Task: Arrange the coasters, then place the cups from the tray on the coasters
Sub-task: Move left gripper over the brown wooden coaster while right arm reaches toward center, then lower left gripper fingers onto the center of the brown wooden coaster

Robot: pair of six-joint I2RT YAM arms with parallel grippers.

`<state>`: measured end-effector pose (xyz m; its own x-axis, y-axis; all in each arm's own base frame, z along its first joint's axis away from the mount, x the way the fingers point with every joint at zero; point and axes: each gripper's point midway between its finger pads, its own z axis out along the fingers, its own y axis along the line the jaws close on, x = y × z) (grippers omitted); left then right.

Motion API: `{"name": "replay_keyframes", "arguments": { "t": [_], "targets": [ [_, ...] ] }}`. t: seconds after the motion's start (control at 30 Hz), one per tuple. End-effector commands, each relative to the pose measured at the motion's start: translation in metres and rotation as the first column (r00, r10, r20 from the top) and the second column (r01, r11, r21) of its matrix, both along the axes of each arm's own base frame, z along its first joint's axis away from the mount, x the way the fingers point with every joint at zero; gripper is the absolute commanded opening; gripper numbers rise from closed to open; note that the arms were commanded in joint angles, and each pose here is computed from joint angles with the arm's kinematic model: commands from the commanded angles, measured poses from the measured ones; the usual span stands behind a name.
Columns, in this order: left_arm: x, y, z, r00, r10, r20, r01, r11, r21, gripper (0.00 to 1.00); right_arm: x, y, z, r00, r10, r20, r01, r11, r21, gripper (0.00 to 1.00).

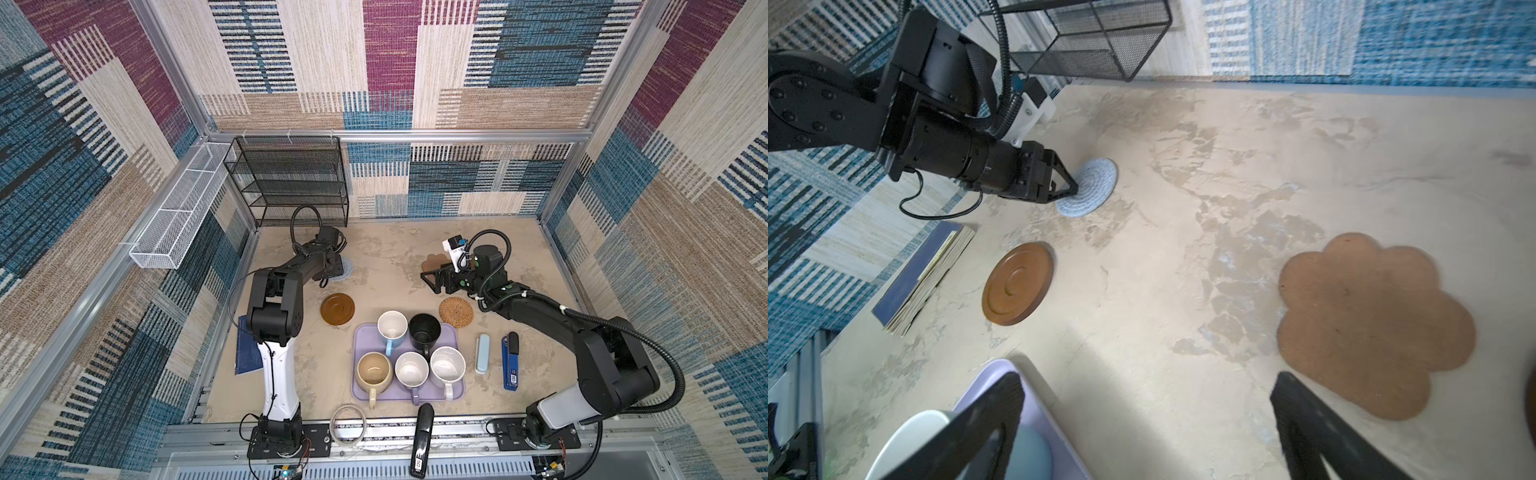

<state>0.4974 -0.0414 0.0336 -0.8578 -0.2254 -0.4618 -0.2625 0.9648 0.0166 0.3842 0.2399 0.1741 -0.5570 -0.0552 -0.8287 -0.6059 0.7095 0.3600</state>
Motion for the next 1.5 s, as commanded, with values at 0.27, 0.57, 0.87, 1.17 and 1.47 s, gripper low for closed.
{"name": "replay_keyframes", "arguments": {
  "t": [0.27,0.57,0.87,1.17,1.47],
  "targets": [
    [-0.039,-0.001,-0.009,0.996,0.029,-0.085,-0.035,0.997,-0.071,0.52,-0.010,0.058,-0.007,0.993,0.118,-0.023,-0.119,0.992,-0.030,0.96],
    [-0.031,0.000,0.002,0.998,0.044,-0.046,-0.048,0.994,-0.098,0.65,-0.004,0.083,-0.005,0.991,0.126,-0.035,-0.128,0.990,-0.055,0.97],
    [-0.039,-0.019,0.058,0.997,-0.019,0.079,0.036,0.975,-0.218,0.83,0.002,0.067,0.011,1.000,0.003,0.009,-0.003,0.998,-0.057,1.00],
    [-0.104,-0.057,0.085,0.984,-0.124,0.130,0.162,0.923,-0.348,0.89,-0.013,0.057,0.029,0.999,-0.044,0.002,0.043,0.998,0.045,1.00],
    [-0.146,-0.067,0.036,0.979,-0.203,0.015,0.201,0.951,-0.235,0.73,-0.034,0.074,0.042,0.999,0.020,0.028,-0.021,0.998,0.060,1.00]
  ]
}}
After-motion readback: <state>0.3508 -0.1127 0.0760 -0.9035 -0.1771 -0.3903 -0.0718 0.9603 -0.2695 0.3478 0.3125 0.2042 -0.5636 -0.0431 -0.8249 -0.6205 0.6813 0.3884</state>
